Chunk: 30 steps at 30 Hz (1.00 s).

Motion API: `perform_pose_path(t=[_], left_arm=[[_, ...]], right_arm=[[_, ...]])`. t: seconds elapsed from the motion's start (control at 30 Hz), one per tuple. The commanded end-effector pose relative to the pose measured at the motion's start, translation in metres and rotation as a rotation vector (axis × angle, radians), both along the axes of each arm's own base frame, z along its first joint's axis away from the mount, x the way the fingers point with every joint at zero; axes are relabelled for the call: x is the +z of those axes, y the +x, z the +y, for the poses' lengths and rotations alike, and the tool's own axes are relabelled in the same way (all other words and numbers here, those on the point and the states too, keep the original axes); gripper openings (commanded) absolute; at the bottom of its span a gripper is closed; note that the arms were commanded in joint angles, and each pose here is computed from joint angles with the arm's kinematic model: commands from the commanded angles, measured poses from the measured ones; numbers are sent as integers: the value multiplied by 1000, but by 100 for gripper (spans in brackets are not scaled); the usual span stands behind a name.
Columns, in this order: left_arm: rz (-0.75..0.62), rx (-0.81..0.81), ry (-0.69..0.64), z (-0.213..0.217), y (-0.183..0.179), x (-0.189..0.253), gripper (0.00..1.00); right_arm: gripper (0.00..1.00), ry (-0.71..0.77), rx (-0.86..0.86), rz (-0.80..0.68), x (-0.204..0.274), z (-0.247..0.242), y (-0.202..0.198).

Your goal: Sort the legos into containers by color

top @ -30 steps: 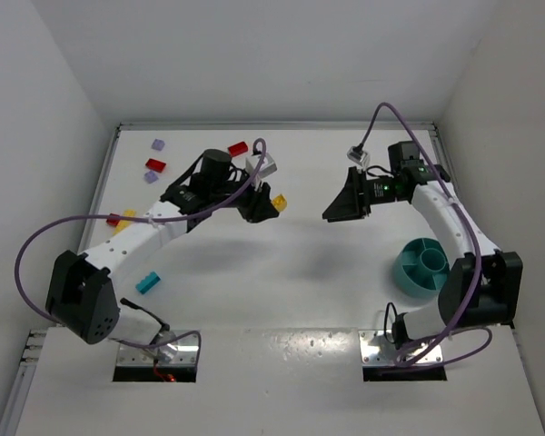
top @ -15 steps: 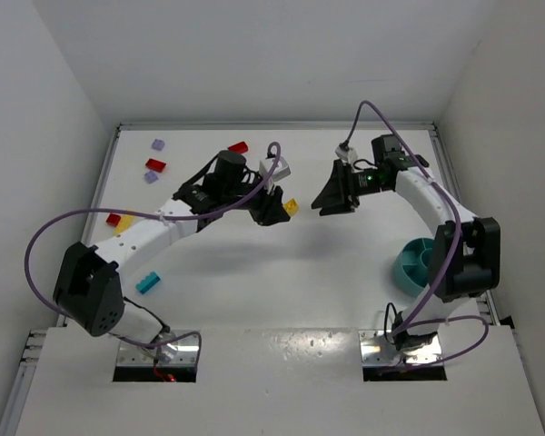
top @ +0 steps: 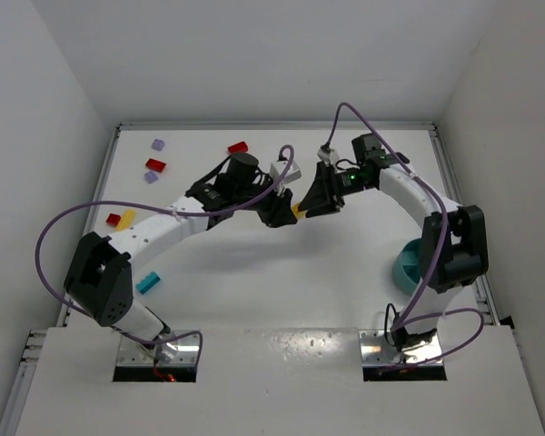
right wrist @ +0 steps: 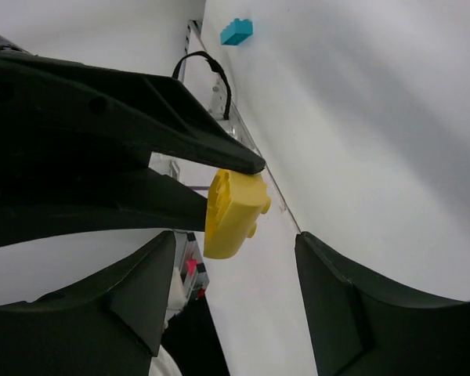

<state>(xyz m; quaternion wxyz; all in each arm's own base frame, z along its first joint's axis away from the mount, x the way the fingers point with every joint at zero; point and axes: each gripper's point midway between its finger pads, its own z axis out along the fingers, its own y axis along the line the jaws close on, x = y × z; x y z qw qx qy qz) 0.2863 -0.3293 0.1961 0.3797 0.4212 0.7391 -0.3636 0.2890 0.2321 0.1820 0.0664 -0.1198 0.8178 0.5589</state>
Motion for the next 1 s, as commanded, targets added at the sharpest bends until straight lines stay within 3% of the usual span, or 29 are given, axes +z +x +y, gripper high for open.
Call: perform_pose_path(t=[0.0,0.2,0.4,0.8,0.87,0.97], left_arm=[[-60,-25,-49,-14,1,25,2],[-54,-43,-56,-15,-2,25,2],[-58,-39,-45,-13,-2,21,2],[-86,-11,-23,-10,6,19,2],[-89,-3,-20,-10,7,19,2],[-92,7,-15,-9,9,18,4]], right_arm=[[62,15,14,-49,10,9,11],[53,19,20,-56,14,14,19],[29,27,39,-45,13,20,13],[29,32,74,15,4,25,-11],[25,36,74,-3,8,25,-11],[7,24,81,-5,3,27,-13]])
